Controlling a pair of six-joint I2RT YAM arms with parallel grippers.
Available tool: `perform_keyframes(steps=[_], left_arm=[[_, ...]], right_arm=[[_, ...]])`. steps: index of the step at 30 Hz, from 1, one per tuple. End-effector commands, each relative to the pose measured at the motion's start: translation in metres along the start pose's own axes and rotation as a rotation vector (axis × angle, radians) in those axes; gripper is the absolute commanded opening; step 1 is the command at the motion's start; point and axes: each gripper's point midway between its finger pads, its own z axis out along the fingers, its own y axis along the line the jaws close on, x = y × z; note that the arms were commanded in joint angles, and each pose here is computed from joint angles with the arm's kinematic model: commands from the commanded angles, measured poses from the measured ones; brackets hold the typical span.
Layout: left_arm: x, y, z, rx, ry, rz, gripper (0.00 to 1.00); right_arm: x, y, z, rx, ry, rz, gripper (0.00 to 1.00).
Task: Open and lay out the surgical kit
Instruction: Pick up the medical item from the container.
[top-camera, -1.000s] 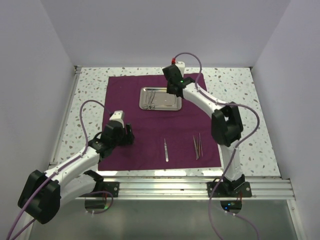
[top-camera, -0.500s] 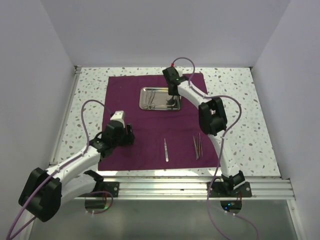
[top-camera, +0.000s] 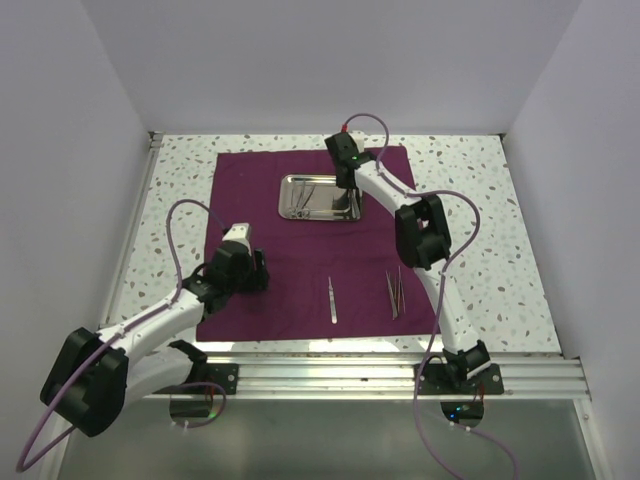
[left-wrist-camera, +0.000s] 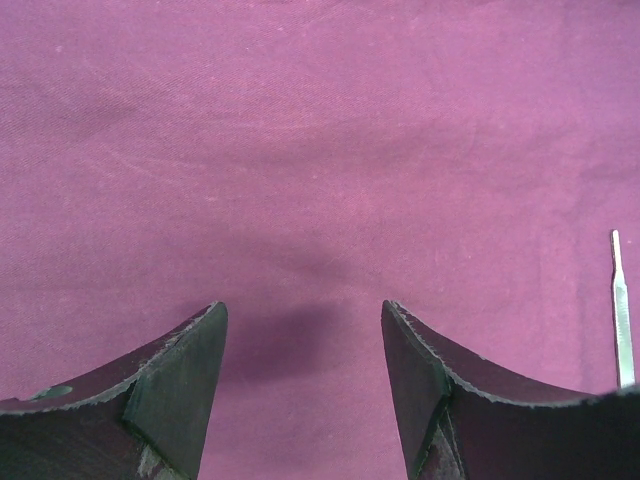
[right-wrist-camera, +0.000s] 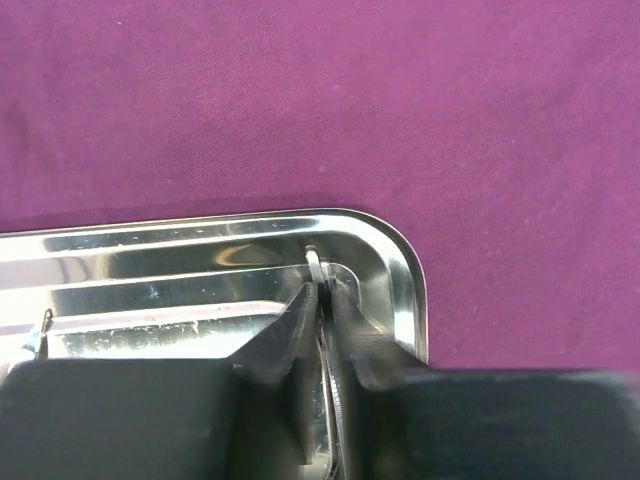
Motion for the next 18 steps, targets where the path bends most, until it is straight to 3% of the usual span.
perform_keyframes(steps=[1,3,10,18], left_arm=[[-0.019,-0.007,0.001,0.01,-0.062,0.006,0.67],[-0.019,-0.006,0.001,0.008,-0.061,0.006,0.67],[-0.018,-0.005,0.002,-0.001,-0.057,0.007,0.67],[-0.018,-0.003,0.002,-0.009,-0.058,0.006,0.67]], right_arm=[[0.025,-0.009,0.019,0.016,0.063,-0.022,0.09],[0.03,-0.013,0.022,0.021,0.076,-0.023,0.01],[0.026,-0.016,0.02,0.021,0.068,-0.013,0.0],[-0.04,-0.017,-0.037,-0.035,-0.069,0.046,0.0]])
